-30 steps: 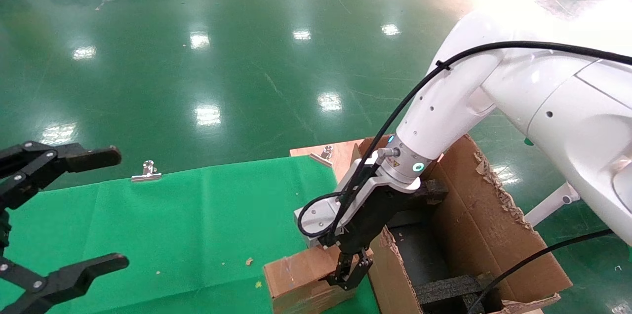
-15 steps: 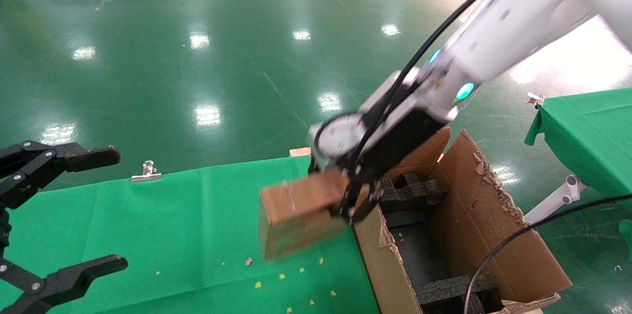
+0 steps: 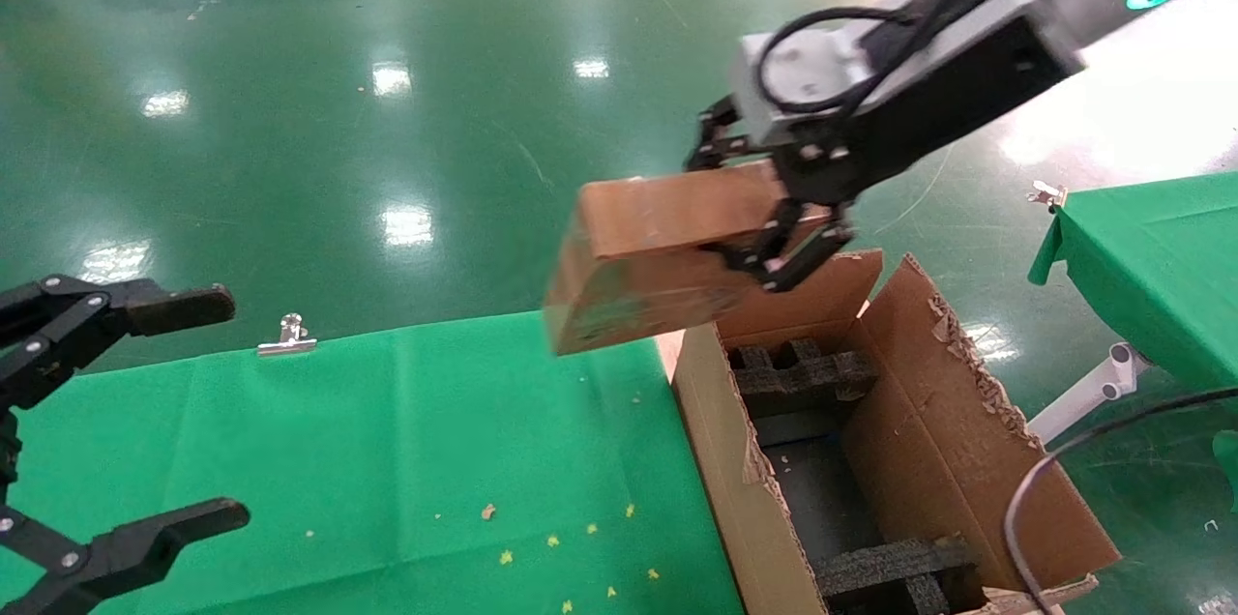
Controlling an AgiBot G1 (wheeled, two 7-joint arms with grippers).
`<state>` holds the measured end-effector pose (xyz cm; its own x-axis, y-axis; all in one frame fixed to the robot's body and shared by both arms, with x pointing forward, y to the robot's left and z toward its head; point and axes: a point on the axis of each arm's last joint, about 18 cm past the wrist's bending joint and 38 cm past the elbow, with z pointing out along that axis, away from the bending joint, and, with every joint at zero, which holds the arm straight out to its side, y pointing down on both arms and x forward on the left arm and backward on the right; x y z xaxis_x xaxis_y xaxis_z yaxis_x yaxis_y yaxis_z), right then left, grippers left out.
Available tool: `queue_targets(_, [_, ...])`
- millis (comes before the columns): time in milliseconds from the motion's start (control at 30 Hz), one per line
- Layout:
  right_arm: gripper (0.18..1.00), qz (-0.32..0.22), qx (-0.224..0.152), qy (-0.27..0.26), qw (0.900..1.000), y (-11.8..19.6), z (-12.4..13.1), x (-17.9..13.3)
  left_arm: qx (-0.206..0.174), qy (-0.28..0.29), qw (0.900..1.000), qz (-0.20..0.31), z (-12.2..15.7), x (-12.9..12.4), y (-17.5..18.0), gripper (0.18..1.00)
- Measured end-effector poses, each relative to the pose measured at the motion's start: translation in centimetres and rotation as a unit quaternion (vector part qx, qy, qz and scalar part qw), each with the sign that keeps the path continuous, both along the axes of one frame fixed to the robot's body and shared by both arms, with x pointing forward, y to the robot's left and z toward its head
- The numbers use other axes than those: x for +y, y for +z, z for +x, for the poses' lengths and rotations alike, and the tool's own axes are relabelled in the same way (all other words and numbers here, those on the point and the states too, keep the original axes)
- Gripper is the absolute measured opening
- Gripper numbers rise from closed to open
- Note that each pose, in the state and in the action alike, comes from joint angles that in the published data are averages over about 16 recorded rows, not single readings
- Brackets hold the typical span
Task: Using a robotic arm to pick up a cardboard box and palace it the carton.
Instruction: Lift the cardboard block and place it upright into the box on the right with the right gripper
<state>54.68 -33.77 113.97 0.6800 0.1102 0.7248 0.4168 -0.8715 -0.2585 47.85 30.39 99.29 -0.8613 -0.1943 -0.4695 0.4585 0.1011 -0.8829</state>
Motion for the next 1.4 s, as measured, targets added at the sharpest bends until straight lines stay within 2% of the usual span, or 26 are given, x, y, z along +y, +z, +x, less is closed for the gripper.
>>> queue_targets(233, [0.33, 0.011, -0.008, -0.066, 0.998, 0.2, -1.8, -5.8, 0.0, 0.0, 1.0, 0.0, 0.0, 0.0, 0.0, 1.0])
queue_targets(467, [0.328, 0.023, 0.001, -0.135, 0.991, -1.5, -3.6, -11.8, 0.0, 0.0, 1.0, 0.0, 0.0, 0.0, 0.0, 1.0])
queue_targets(700, [0.326, 0.037, 0.025, -0.185, 0.982, -4.5, -5.0, -16.3, 0.0, 0.0, 1.0, 0.0, 0.0, 0.0, 0.0, 1.0])
queue_targets(933, [0.325, 0.072, 0.07, -0.223, 0.97, -8.0, -5.4, -18.5, 0.0, 0.0, 1.0, 0.0, 0.0, 0.0, 0.0, 1.0])
queue_targets(1133, [0.324, 0.12, 0.118, -0.276, 0.946, -10.8, -5.1, -19.7, 0.0, 0.0, 1.0, 0.0, 0.0, 0.0, 0.0, 1.0])
queue_targets(1400, [0.322, 0.205, 0.153, -0.366, 0.895, -13.9, -4.2, -21.6, 0.0, 0.0, 1.0, 0.0, 0.0, 0.0, 0.0, 1.0])
